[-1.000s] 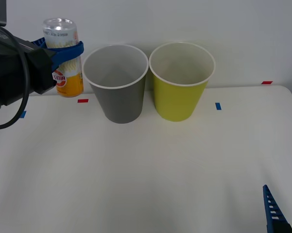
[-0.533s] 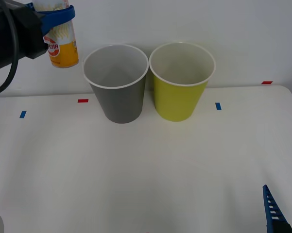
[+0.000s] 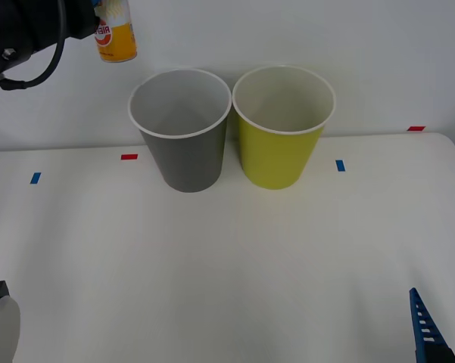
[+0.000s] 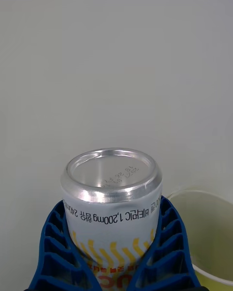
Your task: Put cans in the gray bin and PET bottles in the light green bin.
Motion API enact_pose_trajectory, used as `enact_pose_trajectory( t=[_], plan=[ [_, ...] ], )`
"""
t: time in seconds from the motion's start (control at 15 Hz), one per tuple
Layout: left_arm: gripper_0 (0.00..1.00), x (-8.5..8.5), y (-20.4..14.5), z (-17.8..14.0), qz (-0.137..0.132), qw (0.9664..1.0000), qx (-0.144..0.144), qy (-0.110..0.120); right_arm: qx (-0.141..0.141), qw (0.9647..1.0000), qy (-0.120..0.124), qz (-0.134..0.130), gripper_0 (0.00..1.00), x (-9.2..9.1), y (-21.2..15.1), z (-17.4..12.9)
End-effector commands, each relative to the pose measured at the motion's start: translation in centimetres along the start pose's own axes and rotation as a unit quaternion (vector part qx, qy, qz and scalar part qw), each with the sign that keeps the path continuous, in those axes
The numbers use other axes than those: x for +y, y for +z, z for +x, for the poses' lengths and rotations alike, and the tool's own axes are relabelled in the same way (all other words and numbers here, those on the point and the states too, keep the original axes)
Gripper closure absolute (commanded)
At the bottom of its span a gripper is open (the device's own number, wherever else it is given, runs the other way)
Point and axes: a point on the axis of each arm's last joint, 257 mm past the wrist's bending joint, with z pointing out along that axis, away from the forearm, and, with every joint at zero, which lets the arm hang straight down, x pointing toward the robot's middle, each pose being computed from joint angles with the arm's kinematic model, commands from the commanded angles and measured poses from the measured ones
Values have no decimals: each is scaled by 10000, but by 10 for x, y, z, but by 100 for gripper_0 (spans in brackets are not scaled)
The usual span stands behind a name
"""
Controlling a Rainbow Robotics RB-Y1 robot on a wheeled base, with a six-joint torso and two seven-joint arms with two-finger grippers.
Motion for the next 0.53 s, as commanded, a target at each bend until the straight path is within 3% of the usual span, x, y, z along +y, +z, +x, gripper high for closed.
enact_pose_trajectory(
  t=[0.07,0.27,0.53],
  plan=[
    [100,-8,30,10,95,9999,-21,66,0,10000,0,0,0,0,0,0],
    [100,-16,53,23,59,9996,-39,285,0,10000,0,0,0,0,0,0],
    [100,-29,72,34,163,9995,-143,218,0,10000,0,0,0,0,0,0]
  ],
)
